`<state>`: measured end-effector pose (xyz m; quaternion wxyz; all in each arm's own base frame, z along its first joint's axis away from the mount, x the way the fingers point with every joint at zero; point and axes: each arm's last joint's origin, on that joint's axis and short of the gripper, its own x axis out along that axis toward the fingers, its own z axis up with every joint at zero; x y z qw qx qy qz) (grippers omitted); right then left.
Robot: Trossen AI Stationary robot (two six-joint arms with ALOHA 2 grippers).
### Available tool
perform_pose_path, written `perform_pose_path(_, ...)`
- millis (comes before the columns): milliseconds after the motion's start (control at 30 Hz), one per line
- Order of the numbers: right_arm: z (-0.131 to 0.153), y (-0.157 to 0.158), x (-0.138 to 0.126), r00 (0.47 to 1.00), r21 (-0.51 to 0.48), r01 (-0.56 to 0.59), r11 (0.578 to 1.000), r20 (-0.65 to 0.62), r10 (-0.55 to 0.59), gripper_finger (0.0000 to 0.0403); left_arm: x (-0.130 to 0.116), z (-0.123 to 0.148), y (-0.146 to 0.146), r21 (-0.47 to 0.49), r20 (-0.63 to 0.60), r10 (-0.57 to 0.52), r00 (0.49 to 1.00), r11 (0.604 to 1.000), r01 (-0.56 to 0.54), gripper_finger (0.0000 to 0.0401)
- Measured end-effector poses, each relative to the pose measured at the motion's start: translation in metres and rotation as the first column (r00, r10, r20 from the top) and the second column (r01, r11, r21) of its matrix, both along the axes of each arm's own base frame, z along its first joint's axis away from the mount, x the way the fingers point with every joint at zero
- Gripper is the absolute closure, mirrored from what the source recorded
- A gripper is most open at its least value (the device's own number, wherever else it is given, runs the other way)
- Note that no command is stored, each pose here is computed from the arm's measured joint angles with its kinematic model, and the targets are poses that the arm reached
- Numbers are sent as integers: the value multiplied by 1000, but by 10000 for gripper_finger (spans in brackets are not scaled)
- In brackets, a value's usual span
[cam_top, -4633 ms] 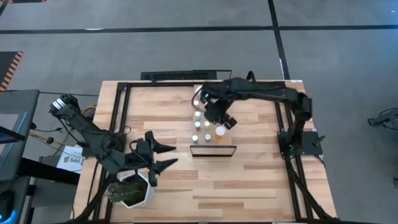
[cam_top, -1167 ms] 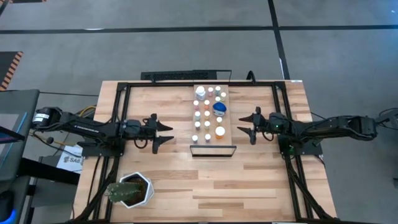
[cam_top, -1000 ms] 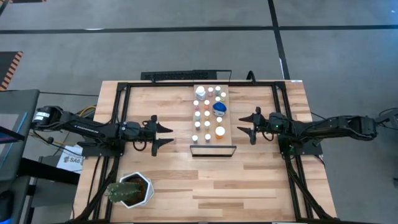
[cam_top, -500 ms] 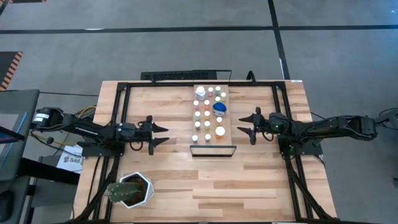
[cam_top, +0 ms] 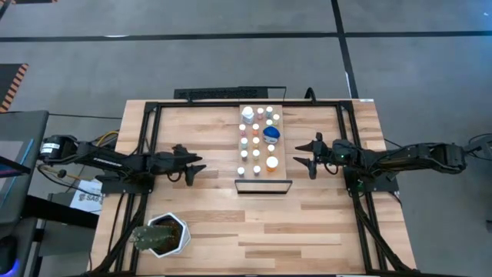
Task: Pick and place medicine bottles onto shelf by color
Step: Return to Home Position
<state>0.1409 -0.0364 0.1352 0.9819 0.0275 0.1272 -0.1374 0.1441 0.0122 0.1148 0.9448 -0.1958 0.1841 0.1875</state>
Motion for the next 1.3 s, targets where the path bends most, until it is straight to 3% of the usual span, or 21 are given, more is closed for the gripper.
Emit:
perform_pose_path(300,0,0,0,1000,0,-1,1000,-1,1,175,-14,-22,-1,-60,-254,-6,967,998,-10,203)
perform_pose_path(667,0,1,-1,1000,1,-6,1000,-4,6,175,-16,-24,-1,8,-303,-52,952,998,57,203)
perform_pose_path(900,3,3,-8,1000,2,-5,1000,-7,5,175,-22,-10,-2,16,-207,-56,977,998,60,203)
perform_pose_path(1067,7,4,-14,1000,-1,-5,1000,6,5,175,-24,8,-2,26,-38,-56,998,998,57,203)
perform_pose_path(1300,12,6,-22,999,-11,-5,1000,46,5,175,-29,27,-2,46,151,-57,987,998,51,203)
